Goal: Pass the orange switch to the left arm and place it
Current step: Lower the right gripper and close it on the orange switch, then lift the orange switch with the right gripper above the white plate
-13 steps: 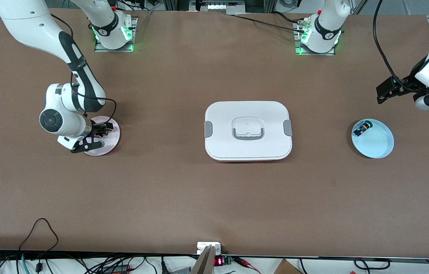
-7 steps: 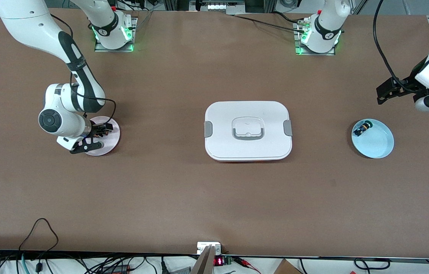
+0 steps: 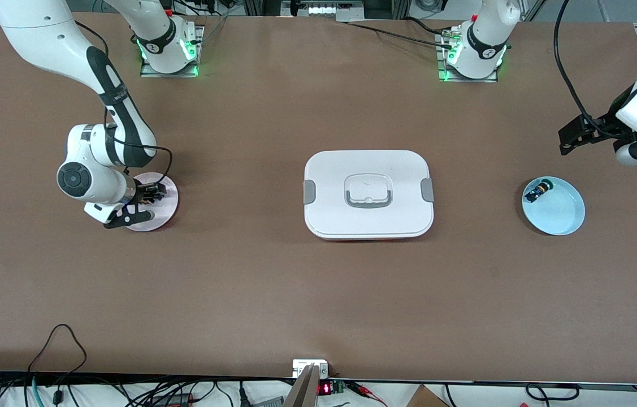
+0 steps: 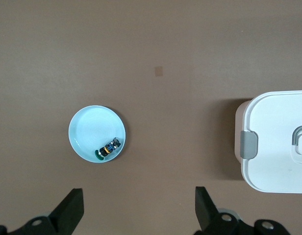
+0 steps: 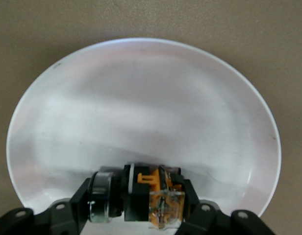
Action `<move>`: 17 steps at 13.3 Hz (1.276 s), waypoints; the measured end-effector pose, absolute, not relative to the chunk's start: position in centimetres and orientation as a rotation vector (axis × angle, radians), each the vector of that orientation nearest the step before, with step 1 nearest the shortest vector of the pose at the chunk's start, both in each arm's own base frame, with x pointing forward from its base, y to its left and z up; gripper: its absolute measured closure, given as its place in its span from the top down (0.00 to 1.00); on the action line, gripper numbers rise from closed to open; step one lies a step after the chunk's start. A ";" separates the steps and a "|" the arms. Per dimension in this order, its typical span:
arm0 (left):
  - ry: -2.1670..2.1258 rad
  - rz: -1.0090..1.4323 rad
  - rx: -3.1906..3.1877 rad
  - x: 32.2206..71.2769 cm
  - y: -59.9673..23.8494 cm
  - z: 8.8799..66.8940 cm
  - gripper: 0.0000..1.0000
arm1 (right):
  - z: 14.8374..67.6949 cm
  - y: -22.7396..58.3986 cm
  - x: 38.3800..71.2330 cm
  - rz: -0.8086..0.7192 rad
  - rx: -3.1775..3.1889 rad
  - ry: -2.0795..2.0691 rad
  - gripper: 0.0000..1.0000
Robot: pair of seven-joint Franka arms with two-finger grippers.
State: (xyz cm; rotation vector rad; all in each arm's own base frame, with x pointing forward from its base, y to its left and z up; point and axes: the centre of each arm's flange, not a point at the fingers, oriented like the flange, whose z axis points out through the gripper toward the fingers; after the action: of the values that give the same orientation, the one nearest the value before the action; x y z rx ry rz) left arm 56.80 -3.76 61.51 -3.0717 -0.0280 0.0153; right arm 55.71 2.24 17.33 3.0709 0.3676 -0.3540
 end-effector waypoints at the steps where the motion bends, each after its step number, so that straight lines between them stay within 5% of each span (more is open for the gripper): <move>1: -0.028 0.015 -3.072 56.8 -3.8 61.5 1.00 | 17.3 2.3 55.7 -0.354 3.071 0.369 0.74; 10: -0.026 0.015 -3.072 56.8 -3.8 61.5 1.00 | 18.9 3.6 57.3 -0.293 3.076 0.426 0.73; 17: -0.027 0.017 -3.072 56.8 -3.8 61.4 1.00 | 26.0 4.4 61.3 -0.280 3.078 0.435 0.73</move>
State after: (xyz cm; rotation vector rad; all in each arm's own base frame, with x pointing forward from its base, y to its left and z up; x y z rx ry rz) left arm 56.82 -3.81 61.45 -3.0716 -0.0267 0.0169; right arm 61.30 4.38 25.98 3.0777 0.4350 -0.2796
